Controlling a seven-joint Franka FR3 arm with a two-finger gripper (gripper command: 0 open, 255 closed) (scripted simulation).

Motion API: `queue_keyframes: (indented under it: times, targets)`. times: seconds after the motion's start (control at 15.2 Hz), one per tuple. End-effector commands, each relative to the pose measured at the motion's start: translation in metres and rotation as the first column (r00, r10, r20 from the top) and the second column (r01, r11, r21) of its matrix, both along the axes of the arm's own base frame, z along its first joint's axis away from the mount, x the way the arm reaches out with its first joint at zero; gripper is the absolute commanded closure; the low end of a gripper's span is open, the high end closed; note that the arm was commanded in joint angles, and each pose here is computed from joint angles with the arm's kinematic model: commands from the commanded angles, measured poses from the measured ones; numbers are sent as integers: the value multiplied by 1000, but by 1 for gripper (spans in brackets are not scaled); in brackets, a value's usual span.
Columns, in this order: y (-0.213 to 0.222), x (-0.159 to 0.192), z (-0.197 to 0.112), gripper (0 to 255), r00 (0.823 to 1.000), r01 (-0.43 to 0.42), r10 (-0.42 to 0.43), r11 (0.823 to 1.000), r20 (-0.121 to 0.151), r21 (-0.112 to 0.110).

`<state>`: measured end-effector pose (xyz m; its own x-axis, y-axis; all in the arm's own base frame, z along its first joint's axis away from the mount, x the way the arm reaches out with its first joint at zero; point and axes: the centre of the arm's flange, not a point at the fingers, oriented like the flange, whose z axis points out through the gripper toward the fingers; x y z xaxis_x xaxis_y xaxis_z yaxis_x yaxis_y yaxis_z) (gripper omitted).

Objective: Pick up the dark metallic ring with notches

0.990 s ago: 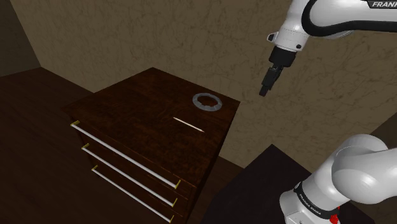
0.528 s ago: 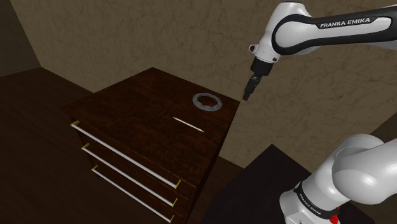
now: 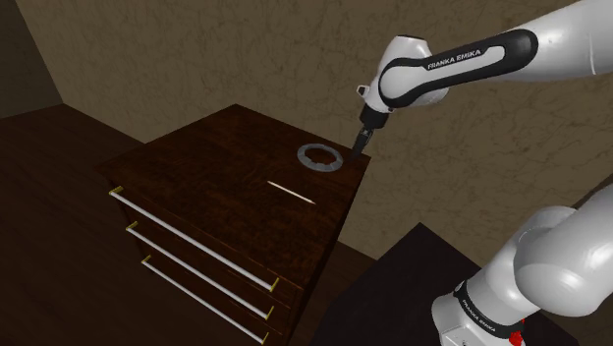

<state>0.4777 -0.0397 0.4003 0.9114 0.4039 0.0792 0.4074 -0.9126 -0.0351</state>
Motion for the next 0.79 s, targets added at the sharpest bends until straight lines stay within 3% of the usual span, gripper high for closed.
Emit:
queue_keyframes:
  times: [0.0,0.73]
  targets:
    - [2,20,-17,0,1000,-27,27,1000,16,-4]
    - [5,126,-105,0,981,-167,169,986,92,-26]
